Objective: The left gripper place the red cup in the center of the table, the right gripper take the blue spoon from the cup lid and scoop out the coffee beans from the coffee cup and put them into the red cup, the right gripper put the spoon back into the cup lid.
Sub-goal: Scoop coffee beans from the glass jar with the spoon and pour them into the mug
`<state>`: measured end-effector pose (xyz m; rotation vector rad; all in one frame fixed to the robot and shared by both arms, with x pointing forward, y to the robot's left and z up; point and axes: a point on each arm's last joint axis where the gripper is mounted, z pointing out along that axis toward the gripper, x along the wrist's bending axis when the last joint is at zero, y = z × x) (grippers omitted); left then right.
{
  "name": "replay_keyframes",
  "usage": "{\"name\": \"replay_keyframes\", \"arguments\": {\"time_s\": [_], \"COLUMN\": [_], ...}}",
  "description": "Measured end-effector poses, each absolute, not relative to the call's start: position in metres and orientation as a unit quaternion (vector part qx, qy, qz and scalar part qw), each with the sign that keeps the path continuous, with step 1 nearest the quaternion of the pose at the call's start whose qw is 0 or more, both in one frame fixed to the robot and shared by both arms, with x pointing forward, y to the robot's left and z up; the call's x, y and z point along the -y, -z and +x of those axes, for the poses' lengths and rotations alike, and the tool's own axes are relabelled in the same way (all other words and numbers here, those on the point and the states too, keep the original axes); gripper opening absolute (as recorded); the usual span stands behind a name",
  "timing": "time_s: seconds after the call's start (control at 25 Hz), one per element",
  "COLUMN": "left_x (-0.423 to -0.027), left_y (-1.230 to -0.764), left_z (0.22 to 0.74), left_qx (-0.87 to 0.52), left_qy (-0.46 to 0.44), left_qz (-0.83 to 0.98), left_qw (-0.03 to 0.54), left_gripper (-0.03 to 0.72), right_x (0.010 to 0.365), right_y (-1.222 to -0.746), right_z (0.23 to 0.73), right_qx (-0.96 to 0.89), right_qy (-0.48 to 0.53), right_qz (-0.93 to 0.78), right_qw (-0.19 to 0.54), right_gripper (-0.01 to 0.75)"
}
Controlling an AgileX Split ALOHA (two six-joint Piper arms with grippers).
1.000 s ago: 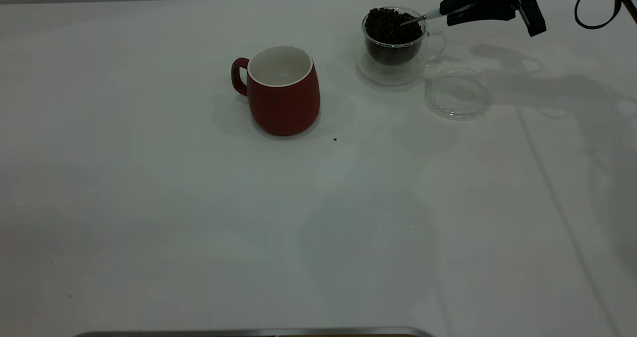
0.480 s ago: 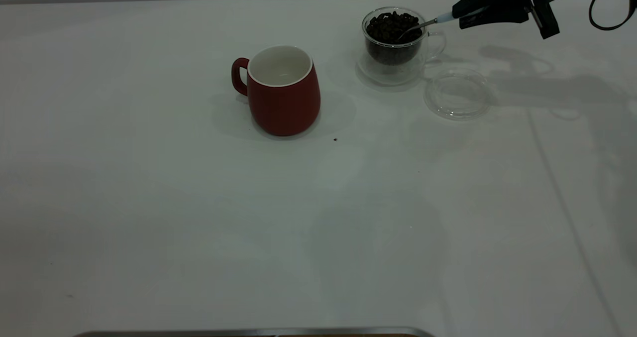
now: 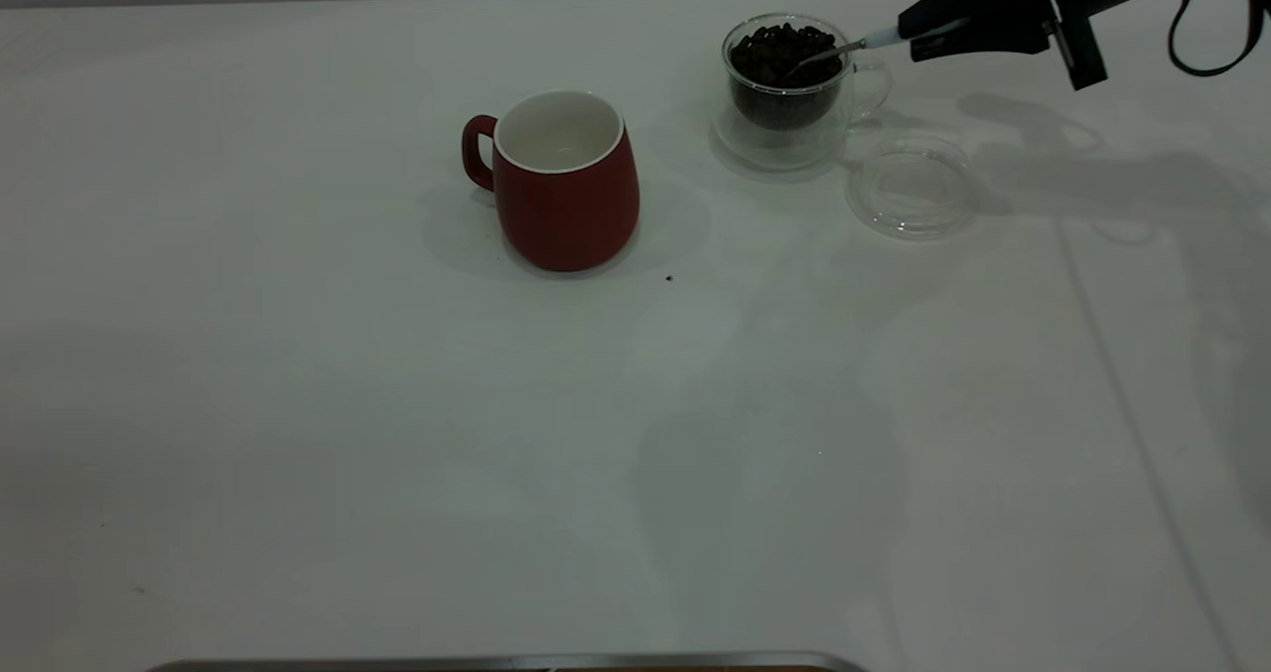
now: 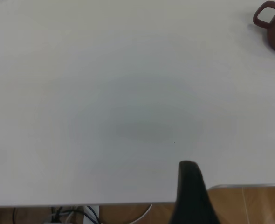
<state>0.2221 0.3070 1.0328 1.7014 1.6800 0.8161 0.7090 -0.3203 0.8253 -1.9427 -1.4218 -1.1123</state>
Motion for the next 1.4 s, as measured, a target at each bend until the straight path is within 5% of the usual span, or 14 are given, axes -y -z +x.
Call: {"name": "replay_keyframes", "arguments": {"time_s": [1.4], "left_x": [-0.307], "left_y": [-1.033], "left_z": [0.222], "left_qx": [-0.633], "left_qy": [-0.308], "left_qz": [0.643], "left_qw": [0.302], "left_gripper": [0.567], "right_x": [0.314], "right_y": [-0.834], "right_z": [0.711], "right_qx": [0.499], "right_qy": [0.474], "right_qz": [-0.669], "right_qw": [0.280], "right_gripper": [0.113]}}
